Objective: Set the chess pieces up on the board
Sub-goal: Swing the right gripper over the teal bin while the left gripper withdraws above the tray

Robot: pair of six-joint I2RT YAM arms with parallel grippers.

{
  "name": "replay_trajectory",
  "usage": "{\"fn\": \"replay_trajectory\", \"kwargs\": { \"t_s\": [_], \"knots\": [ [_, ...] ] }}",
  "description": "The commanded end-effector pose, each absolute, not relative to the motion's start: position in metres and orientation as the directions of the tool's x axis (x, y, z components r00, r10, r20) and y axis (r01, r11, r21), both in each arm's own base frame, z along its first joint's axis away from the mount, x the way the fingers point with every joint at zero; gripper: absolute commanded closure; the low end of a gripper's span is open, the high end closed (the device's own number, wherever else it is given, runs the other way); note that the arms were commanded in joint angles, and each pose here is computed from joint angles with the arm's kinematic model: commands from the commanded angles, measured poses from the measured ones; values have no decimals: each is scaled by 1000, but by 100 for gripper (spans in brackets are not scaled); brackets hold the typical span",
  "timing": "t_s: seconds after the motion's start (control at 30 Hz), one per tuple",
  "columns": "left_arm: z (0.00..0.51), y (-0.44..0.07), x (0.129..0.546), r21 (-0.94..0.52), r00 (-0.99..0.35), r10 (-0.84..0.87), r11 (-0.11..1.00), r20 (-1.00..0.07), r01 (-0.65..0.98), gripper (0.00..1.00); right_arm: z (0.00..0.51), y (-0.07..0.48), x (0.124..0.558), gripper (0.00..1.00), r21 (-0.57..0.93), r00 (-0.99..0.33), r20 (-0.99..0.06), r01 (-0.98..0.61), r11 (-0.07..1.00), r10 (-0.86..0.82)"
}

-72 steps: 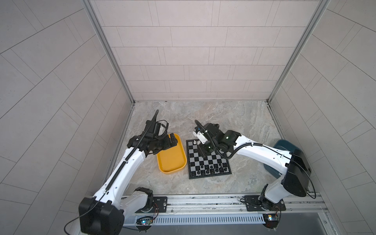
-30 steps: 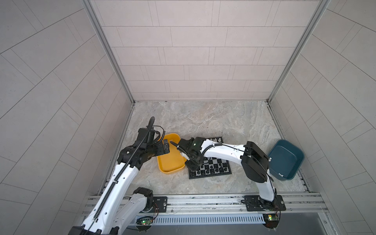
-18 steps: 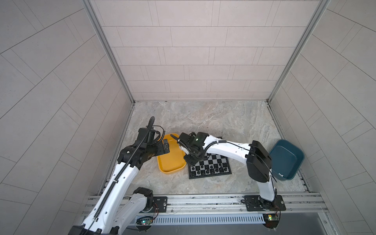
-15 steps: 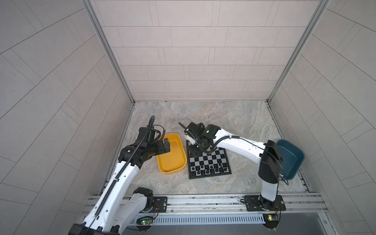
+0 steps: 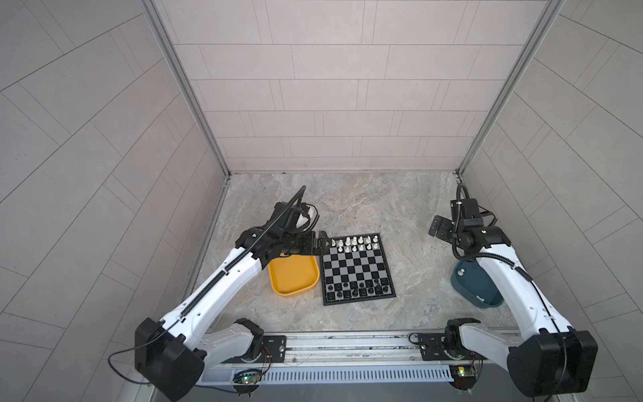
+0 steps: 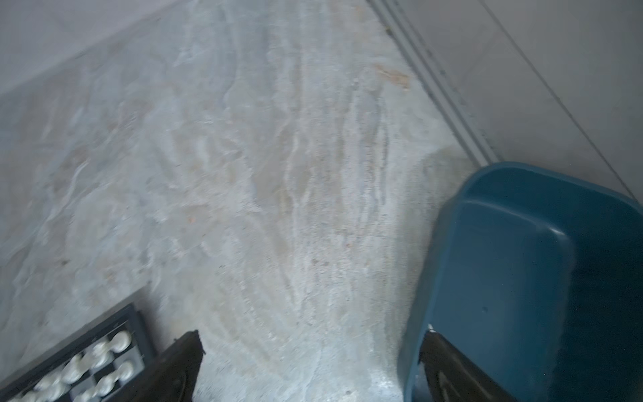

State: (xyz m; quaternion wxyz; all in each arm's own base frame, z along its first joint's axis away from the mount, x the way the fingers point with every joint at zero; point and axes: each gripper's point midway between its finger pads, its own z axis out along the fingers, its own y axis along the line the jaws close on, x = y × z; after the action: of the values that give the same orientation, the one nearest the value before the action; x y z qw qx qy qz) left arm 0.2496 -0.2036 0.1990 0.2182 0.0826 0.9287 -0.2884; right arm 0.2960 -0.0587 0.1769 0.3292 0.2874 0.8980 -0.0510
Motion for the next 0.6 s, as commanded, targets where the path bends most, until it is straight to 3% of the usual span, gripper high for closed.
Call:
{"fn": "replay_trajectory", "kwargs": {
  "t_s": [0.0, 0.1, 0.33, 0.57],
  "knots": [
    [204, -218, 248, -521, -884, 73, 785, -461, 336, 0, 161, -96, 287, 1, 112, -525, -620, 676, 728, 582],
    [196, -221, 247, -526, -888, 95, 775, -451, 350, 0, 142, -114, 284, 1, 145, -486, -594, 719, 679, 641],
    [174, -229, 250, -530, -892, 139, 760, -431, 375, 0, 110, -109, 311, 1, 201, -533, -525, 680, 706, 663],
    [172, -225, 251, -498, -877, 162, 769, -453, 400, 0, 82, -111, 308, 1, 158, -560, -451, 716, 680, 695]
  ]
}}
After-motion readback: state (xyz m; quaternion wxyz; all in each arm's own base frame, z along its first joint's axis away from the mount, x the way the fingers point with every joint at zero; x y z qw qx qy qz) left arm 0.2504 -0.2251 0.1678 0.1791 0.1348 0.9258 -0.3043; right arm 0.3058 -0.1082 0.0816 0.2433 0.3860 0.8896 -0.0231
